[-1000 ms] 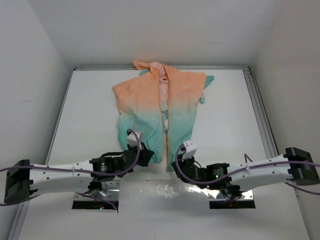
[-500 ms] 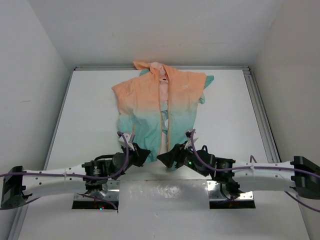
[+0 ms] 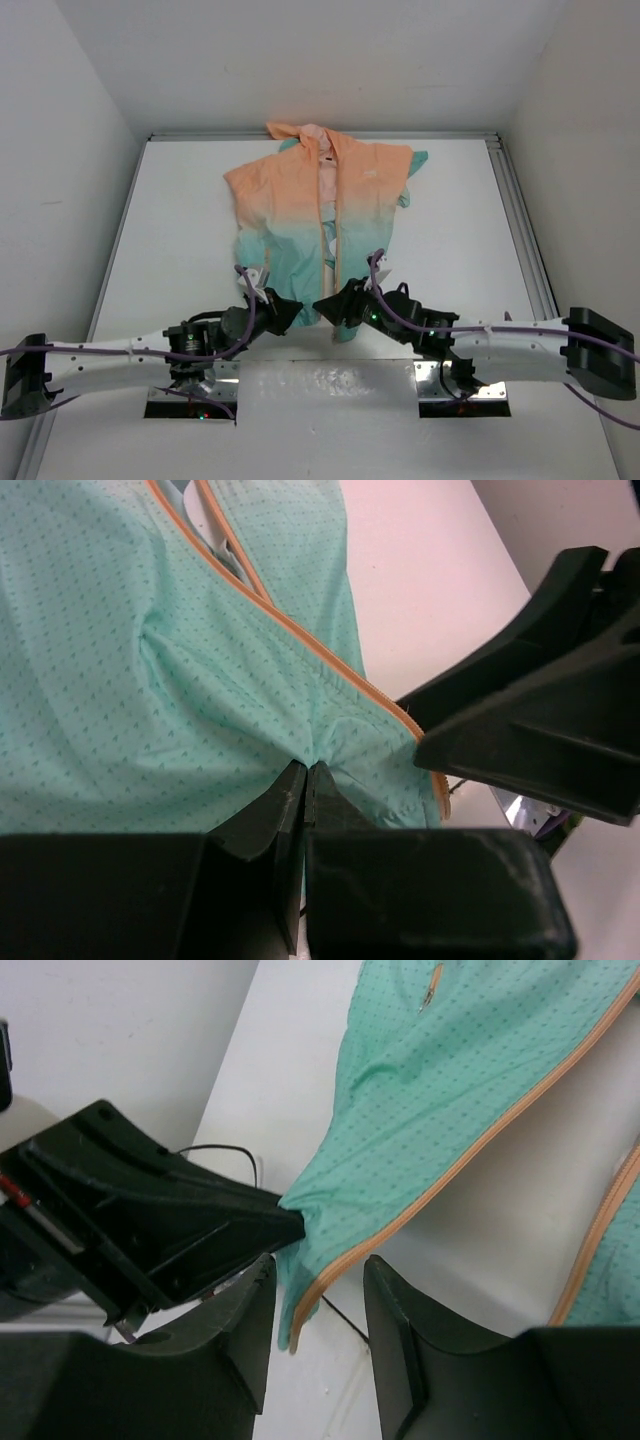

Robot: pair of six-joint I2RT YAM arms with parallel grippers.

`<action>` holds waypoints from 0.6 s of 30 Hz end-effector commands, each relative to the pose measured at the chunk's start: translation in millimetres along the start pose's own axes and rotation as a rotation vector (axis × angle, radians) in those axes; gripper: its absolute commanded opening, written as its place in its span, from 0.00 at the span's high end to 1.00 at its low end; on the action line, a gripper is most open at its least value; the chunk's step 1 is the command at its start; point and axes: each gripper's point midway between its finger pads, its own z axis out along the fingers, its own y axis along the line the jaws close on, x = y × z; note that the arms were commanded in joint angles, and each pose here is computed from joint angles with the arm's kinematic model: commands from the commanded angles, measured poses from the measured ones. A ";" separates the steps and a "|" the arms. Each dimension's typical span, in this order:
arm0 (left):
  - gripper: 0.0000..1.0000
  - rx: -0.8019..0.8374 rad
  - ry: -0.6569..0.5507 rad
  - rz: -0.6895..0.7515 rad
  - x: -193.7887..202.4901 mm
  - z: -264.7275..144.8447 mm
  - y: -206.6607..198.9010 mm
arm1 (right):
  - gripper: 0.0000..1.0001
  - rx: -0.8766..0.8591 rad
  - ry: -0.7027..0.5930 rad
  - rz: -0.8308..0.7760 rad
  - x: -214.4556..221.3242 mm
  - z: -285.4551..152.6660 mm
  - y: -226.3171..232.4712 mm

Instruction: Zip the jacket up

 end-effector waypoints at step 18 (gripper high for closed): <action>0.57 0.179 -0.025 -0.080 -17.0 -15.4 -35.2 | 1.00 -0.167 -0.064 0.192 -27.0 11.7 12.9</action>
